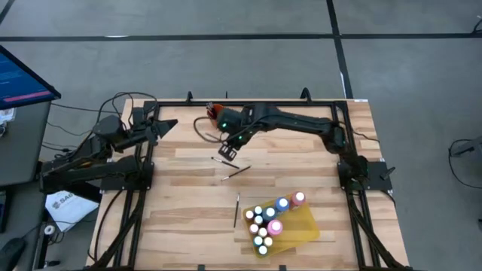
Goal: Pick & Place Paint Supplies
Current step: Put the black paint brush into the orange cup
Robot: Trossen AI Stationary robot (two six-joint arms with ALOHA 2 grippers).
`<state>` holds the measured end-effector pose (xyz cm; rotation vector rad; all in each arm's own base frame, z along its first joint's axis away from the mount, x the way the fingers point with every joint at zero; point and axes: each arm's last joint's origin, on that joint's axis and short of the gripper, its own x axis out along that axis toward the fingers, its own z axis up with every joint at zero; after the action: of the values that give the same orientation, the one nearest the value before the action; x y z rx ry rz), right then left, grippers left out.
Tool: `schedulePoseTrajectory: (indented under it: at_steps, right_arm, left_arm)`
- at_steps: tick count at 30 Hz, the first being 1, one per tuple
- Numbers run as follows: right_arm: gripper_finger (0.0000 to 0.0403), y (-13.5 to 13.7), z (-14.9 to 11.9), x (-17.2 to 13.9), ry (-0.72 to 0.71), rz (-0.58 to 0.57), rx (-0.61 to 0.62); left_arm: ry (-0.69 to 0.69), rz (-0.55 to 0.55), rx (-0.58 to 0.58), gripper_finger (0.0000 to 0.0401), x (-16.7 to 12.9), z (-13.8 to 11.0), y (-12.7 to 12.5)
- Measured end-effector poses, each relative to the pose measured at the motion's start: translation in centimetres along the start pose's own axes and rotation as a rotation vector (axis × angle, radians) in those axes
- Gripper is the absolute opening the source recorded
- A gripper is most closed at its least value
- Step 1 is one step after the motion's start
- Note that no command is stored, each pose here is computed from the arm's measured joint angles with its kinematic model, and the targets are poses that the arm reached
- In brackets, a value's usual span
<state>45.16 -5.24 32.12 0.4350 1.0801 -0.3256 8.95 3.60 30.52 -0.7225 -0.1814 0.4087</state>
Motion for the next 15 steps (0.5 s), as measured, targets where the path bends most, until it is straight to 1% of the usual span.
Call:
schedulePoseTrajectory:
  at_steps: [4,7,12,15]
  right_arm:
    - [0.0,-0.8,0.3,-3.0,-0.066,0.015,0.016]
    - [0.0,-2.0,0.7,-4.3,-0.098,0.013,0.04]
    - [0.0,-4.9,1.6,-4.7,-0.109,-0.022,0.077]
    - [0.0,-6.5,2.2,-3.7,-0.098,-0.041,0.095]
  left_arm:
    - [-0.001,-0.001,0.0,0.0001,0.0,0.0,0.0]
    - [-0.006,-0.003,0.0,0.0001,0.0,0.0,0.0]
    - [-0.008,-0.002,0.0,0.0001,0.0,0.1,0.0]
    - [-0.009,-0.002,0.0,0.0001,0.0,0.1,0.0]
